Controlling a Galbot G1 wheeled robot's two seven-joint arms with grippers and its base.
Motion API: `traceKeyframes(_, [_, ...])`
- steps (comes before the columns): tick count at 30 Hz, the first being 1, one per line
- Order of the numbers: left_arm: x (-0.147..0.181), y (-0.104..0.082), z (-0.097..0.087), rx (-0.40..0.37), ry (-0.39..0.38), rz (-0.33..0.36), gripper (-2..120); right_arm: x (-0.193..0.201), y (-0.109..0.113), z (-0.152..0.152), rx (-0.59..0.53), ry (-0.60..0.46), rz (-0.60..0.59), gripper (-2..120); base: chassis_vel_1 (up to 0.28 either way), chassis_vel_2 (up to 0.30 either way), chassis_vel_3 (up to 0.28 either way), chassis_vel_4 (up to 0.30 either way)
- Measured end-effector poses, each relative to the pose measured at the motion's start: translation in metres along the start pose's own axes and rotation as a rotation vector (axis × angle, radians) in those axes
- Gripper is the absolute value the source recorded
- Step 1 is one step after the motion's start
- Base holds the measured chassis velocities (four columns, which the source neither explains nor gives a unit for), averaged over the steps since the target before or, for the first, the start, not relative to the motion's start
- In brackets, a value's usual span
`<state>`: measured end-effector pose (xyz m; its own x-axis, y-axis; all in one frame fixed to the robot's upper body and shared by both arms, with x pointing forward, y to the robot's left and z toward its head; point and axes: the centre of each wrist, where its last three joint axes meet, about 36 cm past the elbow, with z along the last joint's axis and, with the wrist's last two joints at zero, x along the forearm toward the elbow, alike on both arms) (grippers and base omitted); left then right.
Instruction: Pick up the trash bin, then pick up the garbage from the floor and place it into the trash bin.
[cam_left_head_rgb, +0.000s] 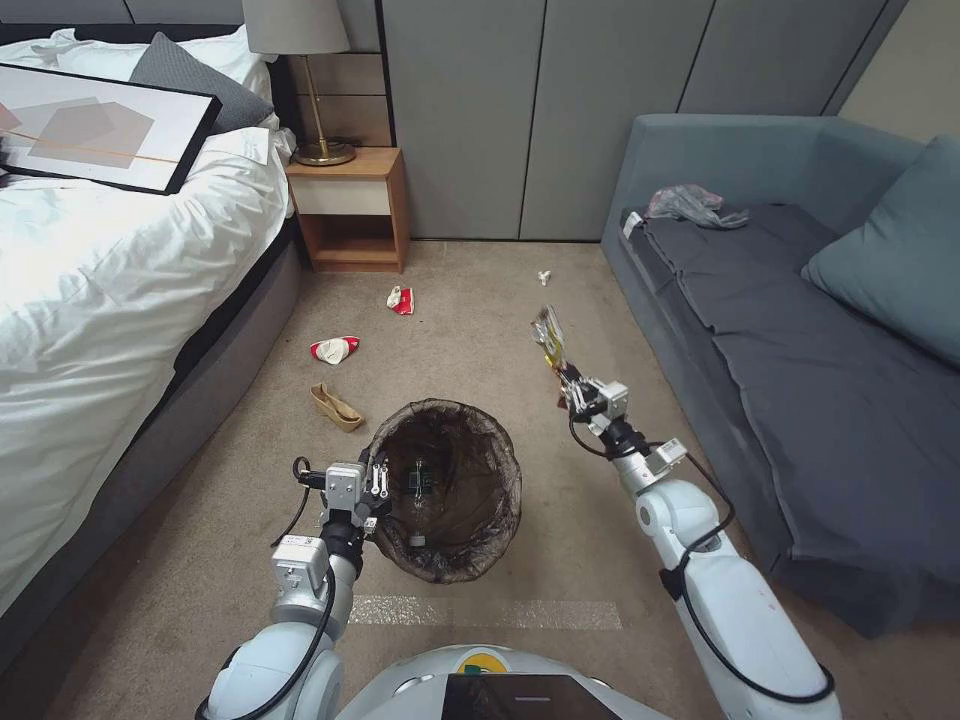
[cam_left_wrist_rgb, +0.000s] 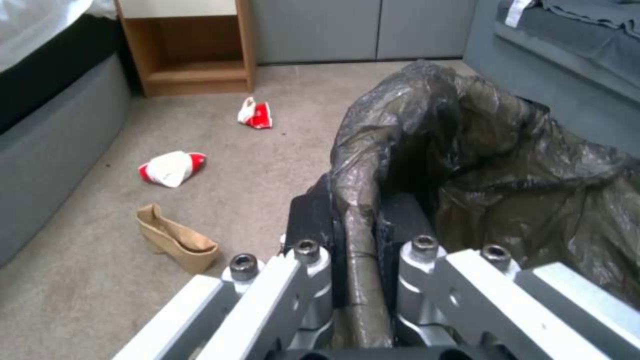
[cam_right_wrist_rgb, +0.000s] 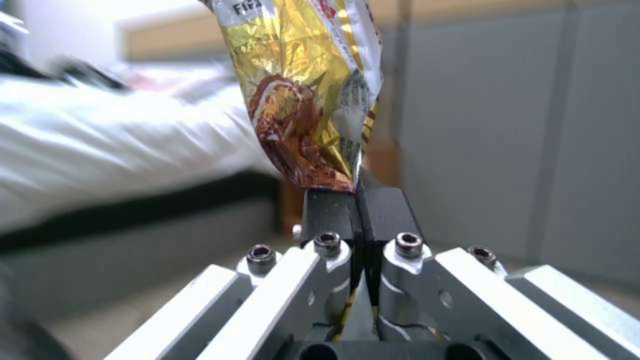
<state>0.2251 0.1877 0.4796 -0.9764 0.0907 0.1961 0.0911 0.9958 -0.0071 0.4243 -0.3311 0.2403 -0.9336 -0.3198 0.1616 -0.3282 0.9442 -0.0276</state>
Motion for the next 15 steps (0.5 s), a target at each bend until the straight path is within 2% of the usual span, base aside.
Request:
traceKeyframes(1, [0.0,0.0,0.001,0.003,0.006,0.006,7,-0.002,0.007,-0.031,0.0,-0.123,-0.022,0,0.0,0.0,0.0,0.0])
traceKeyframes(2, [0.0,0.0,0.001,0.003,0.006,0.006,7,-0.002,0.007,-0.031,0.0,-0.123,-0.022,0,0.0,0.0,0.0,0.0])
traceKeyframes(4, [0.0,-0.001,0.003,0.01,0.018,0.013,7,0.001,0.021,-0.084,0.003,-0.294,-0.091,0,0.0,0.0,0.0,0.0])
traceKeyframes(5, [0.0,-0.001,0.003,0.01,0.018,0.013,7,0.001,0.021,-0.084,0.003,-0.294,-0.091,0,0.0,0.0,0.0,0.0])
traceKeyframes(7, [-0.001,-0.002,0.004,0.013,0.02,0.015,7,0.004,0.029,-0.105,0.005,-0.355,-0.127,0,0.0,0.0,0.0,0.0])
traceKeyframes(8, [-0.001,-0.002,0.006,0.019,0.028,0.019,7,0.012,0.045,-0.137,0.014,-0.442,-0.196,0,0.0,0.0,0.0,0.0])
traceKeyframes(9, [-0.001,-0.003,0.007,0.022,0.032,0.021,7,0.017,0.055,-0.151,0.018,-0.478,-0.233,0,0.0,0.0,0.0,0.0])
traceKeyframes(10, [-0.001,-0.003,0.007,0.022,0.032,0.021,7,0.017,0.055,-0.151,0.018,-0.478,-0.233,0,0.0,0.0,0.0,0.0])
traceKeyframes(11, [-0.002,-0.004,0.008,0.027,0.037,0.025,7,0.029,0.081,-0.173,0.016,-0.527,-0.318,0,0.0,0.0,0.0,0.0])
traceKeyframes(13, [-0.003,-0.006,0.009,0.031,0.04,0.029,7,0.04,0.11,-0.188,0.001,-0.549,-0.403,0,0.0,0.0,0.0,0.0])
traceKeyframes(14, [-0.003,-0.006,0.009,0.031,0.04,0.029,7,0.04,0.11,-0.188,0.001,-0.549,-0.403,0,0.0,0.0,0.0,0.0])
traceKeyframes(15, [-0.003,-0.007,0.009,0.034,0.04,0.031,7,0.048,0.13,-0.192,-0.019,-0.543,-0.459,0,0.0,0.0,0.0,0.0])
